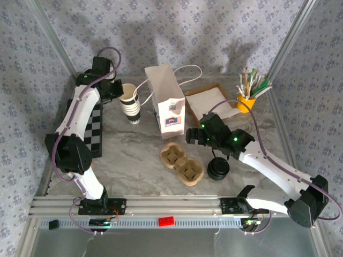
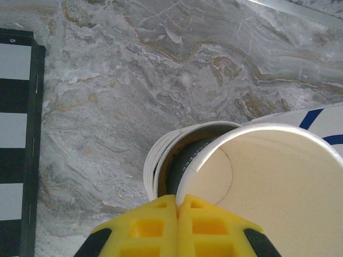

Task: Pack the takeout coffee

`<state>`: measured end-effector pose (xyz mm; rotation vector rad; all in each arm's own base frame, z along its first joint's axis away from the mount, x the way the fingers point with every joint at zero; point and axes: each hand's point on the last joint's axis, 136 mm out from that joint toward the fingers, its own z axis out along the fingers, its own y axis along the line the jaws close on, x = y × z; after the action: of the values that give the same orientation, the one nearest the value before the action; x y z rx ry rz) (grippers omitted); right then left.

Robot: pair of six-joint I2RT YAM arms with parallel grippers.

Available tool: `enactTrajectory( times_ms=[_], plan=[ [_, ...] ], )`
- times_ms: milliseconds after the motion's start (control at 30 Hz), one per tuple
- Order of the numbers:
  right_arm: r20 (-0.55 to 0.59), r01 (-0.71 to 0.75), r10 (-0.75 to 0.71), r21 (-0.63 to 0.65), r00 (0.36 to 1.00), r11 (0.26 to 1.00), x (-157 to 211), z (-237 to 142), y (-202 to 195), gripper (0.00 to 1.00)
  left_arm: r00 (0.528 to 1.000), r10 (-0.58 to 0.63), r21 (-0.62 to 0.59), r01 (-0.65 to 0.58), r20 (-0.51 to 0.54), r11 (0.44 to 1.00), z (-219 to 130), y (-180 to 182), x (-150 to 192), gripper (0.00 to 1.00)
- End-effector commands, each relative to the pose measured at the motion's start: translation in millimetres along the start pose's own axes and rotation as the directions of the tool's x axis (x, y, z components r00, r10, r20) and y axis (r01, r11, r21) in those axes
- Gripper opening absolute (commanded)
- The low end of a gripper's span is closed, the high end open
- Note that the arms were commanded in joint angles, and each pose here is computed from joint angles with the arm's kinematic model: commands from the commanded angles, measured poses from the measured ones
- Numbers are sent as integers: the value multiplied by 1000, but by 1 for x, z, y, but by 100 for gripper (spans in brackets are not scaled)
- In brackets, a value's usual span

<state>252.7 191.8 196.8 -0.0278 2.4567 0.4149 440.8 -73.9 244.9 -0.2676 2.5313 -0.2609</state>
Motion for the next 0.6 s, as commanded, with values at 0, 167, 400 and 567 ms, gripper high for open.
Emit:
enactTrajectory(
  times_ms=[0,167,400,567],
  plan=[
    [28,5,-5,-19,1000,1000,-11,-16,2,100,999,-1,42,0,32,999,-37,-5,-7,0],
    [36,-8,8,-11,999,1000,-14,-27,-5,100,998,1,30,-3,65,1000,-71,-3,-10,0],
    [33,18,-18,2,999,1000,-13,-40,-14,100,994,10,17,-12,106,1000,-107,2,-7,0],
    [41,6,-6,1,999,1000,-12,-53,-20,100,985,17,16,-20,171,1000,-149,5,-5,0]
  ],
)
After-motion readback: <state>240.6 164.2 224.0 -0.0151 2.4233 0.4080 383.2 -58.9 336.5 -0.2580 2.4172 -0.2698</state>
